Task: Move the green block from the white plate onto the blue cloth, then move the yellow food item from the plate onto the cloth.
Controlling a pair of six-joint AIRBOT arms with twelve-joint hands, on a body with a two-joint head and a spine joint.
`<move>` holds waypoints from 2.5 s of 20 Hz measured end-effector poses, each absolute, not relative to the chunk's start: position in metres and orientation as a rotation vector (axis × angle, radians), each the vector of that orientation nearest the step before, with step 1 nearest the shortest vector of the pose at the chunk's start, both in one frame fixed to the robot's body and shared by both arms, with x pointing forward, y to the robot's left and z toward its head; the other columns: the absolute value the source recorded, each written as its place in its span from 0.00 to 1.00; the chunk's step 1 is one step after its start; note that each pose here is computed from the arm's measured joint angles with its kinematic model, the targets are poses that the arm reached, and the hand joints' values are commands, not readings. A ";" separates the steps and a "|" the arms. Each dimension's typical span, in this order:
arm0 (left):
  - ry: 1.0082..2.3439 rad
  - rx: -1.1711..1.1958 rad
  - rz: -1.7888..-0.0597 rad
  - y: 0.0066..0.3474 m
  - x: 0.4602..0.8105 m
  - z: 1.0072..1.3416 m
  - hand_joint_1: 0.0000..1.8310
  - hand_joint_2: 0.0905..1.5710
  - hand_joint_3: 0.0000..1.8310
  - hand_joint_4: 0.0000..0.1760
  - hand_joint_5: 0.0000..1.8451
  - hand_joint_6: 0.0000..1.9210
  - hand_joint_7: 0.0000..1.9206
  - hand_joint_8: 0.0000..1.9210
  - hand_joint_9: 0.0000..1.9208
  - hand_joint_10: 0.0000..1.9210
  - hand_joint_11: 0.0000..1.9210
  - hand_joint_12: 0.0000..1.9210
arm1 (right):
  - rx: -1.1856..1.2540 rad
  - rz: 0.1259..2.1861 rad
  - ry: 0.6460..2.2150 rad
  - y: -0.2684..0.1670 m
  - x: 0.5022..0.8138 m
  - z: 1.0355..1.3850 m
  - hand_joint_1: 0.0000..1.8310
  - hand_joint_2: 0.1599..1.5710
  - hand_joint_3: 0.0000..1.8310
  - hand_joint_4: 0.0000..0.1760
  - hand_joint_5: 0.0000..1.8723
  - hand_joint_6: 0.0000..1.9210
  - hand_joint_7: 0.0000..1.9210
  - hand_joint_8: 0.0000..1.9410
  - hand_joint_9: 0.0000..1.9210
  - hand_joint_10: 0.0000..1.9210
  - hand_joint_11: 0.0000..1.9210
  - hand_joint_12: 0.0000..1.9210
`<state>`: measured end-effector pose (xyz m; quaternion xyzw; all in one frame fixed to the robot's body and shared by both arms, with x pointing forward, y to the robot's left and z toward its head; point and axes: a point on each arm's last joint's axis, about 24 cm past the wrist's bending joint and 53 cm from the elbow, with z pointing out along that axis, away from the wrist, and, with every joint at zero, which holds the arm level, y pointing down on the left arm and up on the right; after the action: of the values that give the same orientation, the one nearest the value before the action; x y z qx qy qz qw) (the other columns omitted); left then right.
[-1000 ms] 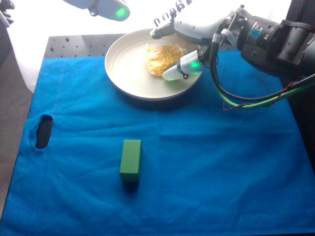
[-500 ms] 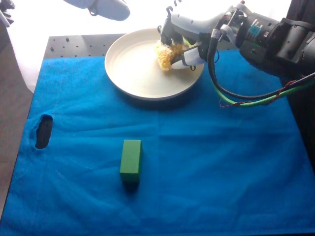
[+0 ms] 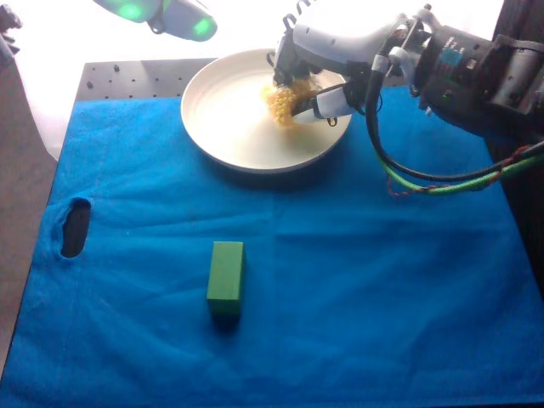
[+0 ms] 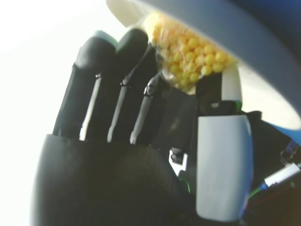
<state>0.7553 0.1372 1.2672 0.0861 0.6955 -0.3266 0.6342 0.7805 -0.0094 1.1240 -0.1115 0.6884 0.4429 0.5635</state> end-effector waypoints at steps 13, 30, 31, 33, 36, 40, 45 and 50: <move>1.655 0.138 -0.708 0.156 0.763 1.241 0.37 0.49 0.00 0.18 0.16 0.00 0.23 0.01 0.23 0.01 0.04 0.55 | -0.377 1.291 1.442 -0.022 0.697 1.203 0.70 0.64 0.00 0.00 0.70 0.09 0.54 0.57 0.43 0.49 0.28 0.77; 1.694 0.136 -0.690 0.159 0.762 1.224 0.36 0.52 0.00 0.28 0.15 0.00 0.22 0.00 0.22 0.00 0.00 0.55 | -0.551 1.304 1.504 -0.019 0.645 1.175 0.61 0.54 0.00 0.00 0.46 0.06 0.54 0.09 0.46 0.35 0.30 0.82; 1.698 0.137 -0.687 0.160 0.762 1.222 0.36 0.52 0.00 0.28 0.15 0.00 0.22 0.00 0.22 0.00 0.00 0.55 | -0.562 1.303 1.506 -0.019 0.643 1.174 0.57 0.51 0.00 0.00 0.43 0.01 0.54 0.05 0.46 0.34 0.31 0.81; 1.699 0.134 -0.688 0.160 0.762 1.222 0.36 0.52 0.00 0.29 0.15 0.00 0.21 0.00 0.22 0.00 0.00 0.55 | -0.550 1.308 1.497 -0.023 0.643 1.179 0.53 0.49 0.00 0.00 0.37 0.00 0.55 0.02 0.47 0.38 0.34 0.79; 1.706 0.135 -0.684 0.160 0.761 1.218 0.35 0.52 0.00 0.28 0.15 0.00 0.22 0.00 0.22 0.00 0.02 0.54 | -0.548 1.298 1.498 -0.028 0.644 1.180 0.50 0.46 0.00 0.00 0.28 0.00 0.52 0.00 0.38 0.47 0.28 0.82; 1.710 0.126 -0.691 0.160 0.761 1.217 0.35 0.51 0.00 0.34 0.14 0.00 0.20 0.00 0.22 0.00 0.04 0.53 | -0.530 1.298 1.496 -0.031 0.647 1.183 0.44 0.44 0.00 0.00 0.18 0.00 0.37 0.00 0.32 0.27 0.24 0.68; 1.712 0.112 -0.718 0.160 0.758 1.209 0.34 0.49 0.00 0.52 0.13 0.00 0.20 0.00 0.21 0.00 0.06 0.50 | -0.384 1.306 1.487 -0.051 0.665 1.196 0.42 0.45 0.00 0.41 0.07 0.00 0.18 0.00 0.24 0.01 0.09 0.54; 1.673 0.114 -0.817 0.148 0.739 1.206 0.39 0.49 0.00 0.60 0.08 0.00 0.14 0.00 0.13 0.00 0.00 0.42 | -0.223 1.330 1.470 -0.068 0.682 1.207 0.37 0.40 0.00 0.54 0.02 0.00 0.04 0.00 0.07 0.00 0.00 0.38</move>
<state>0.7388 0.1482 1.2061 0.0491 0.7205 -0.3516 0.5956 0.6818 -0.0684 1.2069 -0.0937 0.6192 0.5600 0.5425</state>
